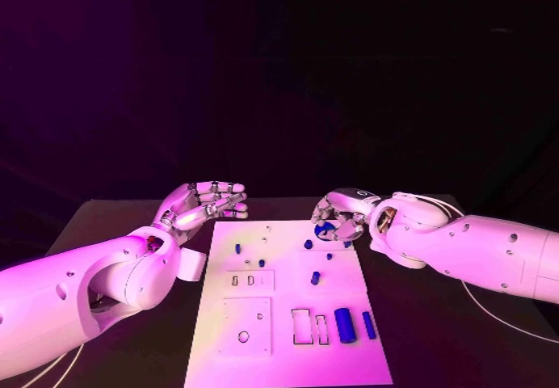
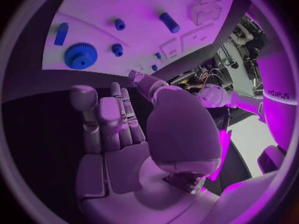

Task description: Assemble the parts on the task board

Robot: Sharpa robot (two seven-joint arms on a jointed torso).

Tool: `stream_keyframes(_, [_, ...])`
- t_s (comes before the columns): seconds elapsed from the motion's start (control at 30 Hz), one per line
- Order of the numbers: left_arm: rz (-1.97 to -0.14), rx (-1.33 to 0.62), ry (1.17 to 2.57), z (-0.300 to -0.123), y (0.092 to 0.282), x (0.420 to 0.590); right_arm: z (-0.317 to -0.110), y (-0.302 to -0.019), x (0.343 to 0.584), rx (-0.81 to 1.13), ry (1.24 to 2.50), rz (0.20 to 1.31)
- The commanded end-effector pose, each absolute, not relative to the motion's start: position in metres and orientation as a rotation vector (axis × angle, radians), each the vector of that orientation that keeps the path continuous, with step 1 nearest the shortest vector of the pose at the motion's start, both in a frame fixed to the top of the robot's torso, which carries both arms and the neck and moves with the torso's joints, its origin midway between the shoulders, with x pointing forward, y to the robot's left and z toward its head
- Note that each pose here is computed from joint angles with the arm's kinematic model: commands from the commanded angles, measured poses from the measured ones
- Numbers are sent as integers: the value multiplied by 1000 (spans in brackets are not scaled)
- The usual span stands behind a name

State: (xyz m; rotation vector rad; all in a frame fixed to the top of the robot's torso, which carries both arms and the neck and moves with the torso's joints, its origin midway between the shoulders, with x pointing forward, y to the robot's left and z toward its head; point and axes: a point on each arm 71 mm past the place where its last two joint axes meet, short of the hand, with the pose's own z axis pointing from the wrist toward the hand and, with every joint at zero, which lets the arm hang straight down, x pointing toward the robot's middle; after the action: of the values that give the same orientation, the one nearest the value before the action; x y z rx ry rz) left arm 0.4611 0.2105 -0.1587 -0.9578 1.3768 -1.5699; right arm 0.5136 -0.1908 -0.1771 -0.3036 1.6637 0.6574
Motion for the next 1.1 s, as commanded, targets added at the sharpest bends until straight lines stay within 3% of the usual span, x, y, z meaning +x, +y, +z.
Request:
stream_keyframes(0.03, [-1609, -932, 1390, -154, 206, 458, -182, -188, 512, -390, 1679, 558])
stream_keyframes(1.1, [-1619, -892, 1402, -149, 203, 456, -195, -172, 517, -414, 1733, 533])
